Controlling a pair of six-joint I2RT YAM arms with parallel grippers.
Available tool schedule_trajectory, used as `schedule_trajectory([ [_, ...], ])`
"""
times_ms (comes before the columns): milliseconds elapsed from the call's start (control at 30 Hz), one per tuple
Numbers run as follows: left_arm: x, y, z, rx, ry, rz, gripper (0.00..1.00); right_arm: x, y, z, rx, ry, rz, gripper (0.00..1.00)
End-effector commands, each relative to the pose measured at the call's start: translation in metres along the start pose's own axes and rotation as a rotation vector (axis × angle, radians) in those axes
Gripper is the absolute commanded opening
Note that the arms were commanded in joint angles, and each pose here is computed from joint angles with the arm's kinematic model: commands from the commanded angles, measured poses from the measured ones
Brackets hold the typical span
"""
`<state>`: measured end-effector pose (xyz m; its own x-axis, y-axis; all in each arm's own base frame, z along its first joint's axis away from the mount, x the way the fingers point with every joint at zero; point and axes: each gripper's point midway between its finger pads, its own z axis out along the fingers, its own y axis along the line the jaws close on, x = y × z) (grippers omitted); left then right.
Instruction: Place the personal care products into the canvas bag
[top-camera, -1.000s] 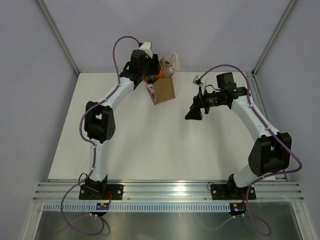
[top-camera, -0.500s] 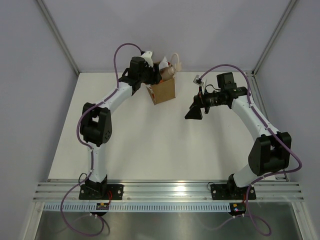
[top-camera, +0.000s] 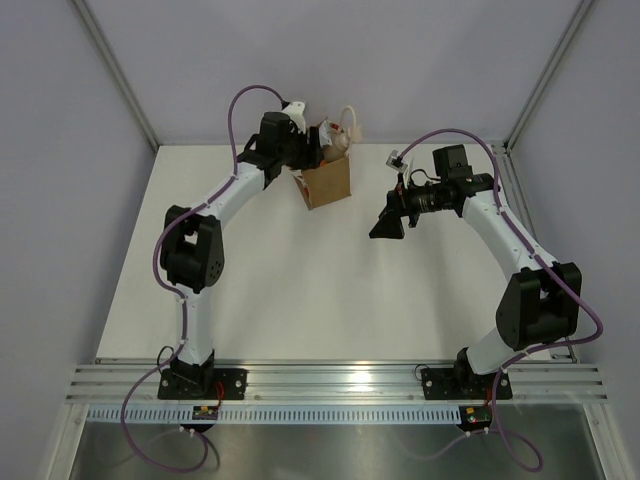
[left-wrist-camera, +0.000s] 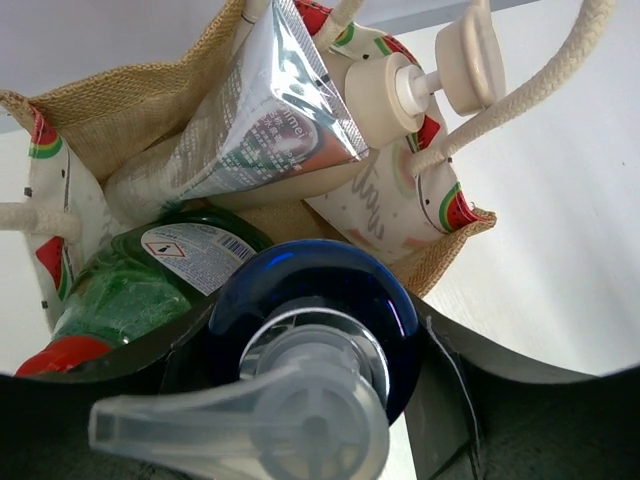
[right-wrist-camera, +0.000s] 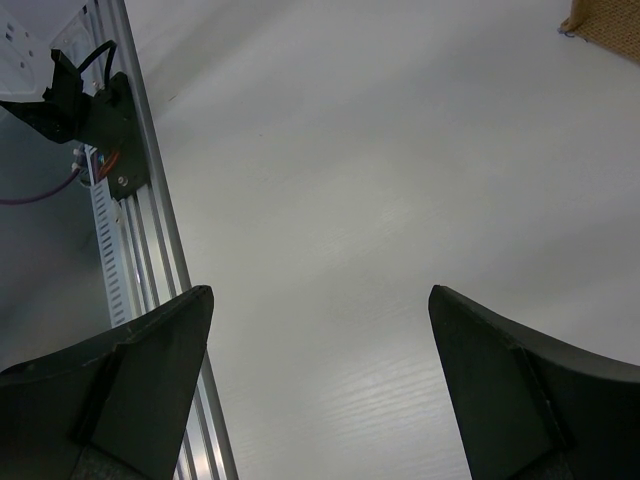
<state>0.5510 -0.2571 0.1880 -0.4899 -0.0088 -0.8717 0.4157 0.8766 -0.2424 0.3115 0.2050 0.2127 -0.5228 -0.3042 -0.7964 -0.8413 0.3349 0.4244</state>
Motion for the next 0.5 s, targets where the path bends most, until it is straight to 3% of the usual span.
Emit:
schedule_trajectory([
  [0,-0.085,-0.030,-0.027,0.056,-0.204,0.028,0.75,-0.015,0.000,-0.006,0.011,-0.025,-0.032,0.97],
  [200,-0.116,-0.033,-0.046,0.041,-0.269,0.049,0.87,-0.021,0.001,-0.008,0.015,-0.030,-0.042,0.97],
  [467,-0.149,-0.035,-0.068,0.036,-0.345,0.062,0.88,-0.024,-0.004,-0.013,0.081,-0.034,-0.040,0.97],
])
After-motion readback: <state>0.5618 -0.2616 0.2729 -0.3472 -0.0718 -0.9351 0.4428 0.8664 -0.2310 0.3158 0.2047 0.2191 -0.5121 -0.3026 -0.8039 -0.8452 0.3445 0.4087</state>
